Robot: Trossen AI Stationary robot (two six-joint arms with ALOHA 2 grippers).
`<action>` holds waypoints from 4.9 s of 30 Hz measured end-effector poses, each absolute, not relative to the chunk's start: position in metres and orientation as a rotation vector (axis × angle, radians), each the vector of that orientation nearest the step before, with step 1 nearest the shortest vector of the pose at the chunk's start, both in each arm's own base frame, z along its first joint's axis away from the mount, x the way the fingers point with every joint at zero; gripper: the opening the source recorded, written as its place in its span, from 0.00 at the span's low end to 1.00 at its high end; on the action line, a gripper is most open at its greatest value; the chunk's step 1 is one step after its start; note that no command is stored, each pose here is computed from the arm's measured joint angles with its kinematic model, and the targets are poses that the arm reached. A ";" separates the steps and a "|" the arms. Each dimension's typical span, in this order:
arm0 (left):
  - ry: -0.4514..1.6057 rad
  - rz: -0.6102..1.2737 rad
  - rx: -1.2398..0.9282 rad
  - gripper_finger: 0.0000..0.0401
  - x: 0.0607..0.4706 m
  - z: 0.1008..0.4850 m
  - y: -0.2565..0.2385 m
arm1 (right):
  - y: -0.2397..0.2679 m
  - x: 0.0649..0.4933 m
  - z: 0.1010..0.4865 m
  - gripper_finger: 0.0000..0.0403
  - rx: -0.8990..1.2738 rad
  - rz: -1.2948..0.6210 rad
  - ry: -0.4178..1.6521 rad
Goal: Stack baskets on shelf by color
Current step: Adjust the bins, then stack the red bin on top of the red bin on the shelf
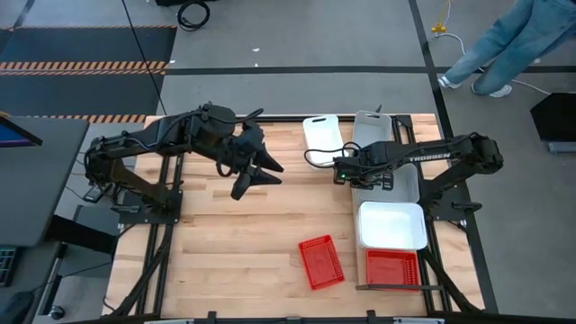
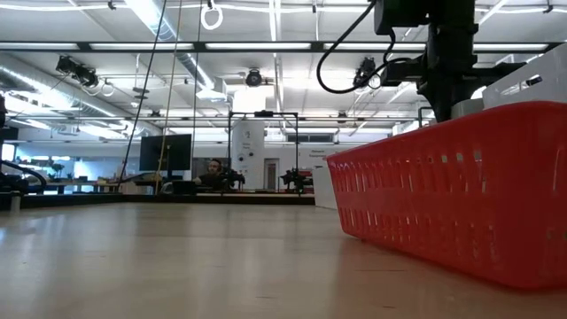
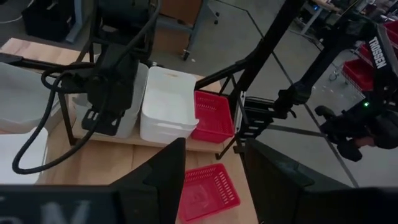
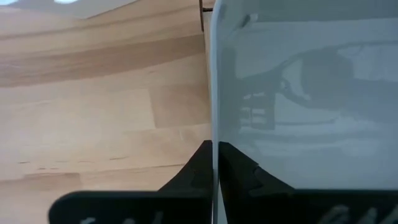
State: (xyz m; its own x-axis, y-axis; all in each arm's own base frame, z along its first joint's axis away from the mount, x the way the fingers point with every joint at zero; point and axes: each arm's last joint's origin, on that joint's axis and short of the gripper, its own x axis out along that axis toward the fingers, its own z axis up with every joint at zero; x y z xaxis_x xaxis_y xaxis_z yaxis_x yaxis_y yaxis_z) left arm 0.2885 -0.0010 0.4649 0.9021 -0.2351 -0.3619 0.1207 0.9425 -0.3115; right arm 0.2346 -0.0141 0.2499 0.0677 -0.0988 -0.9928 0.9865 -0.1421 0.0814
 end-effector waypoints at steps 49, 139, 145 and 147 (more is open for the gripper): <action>0.795 0.132 0.011 0.62 0.435 0.291 0.066 | 0.038 0.202 0.411 0.47 0.823 -0.822 0.896; 0.889 0.133 -0.102 0.48 0.426 0.280 0.095 | 0.082 0.202 0.423 0.47 0.657 -0.537 0.731; 0.770 0.094 -0.199 0.47 0.411 0.323 0.067 | 0.089 0.198 0.424 0.47 0.580 -0.482 0.747; 0.738 0.080 -0.225 0.47 0.407 0.334 0.054 | 0.093 0.197 0.424 0.47 0.551 -0.454 0.757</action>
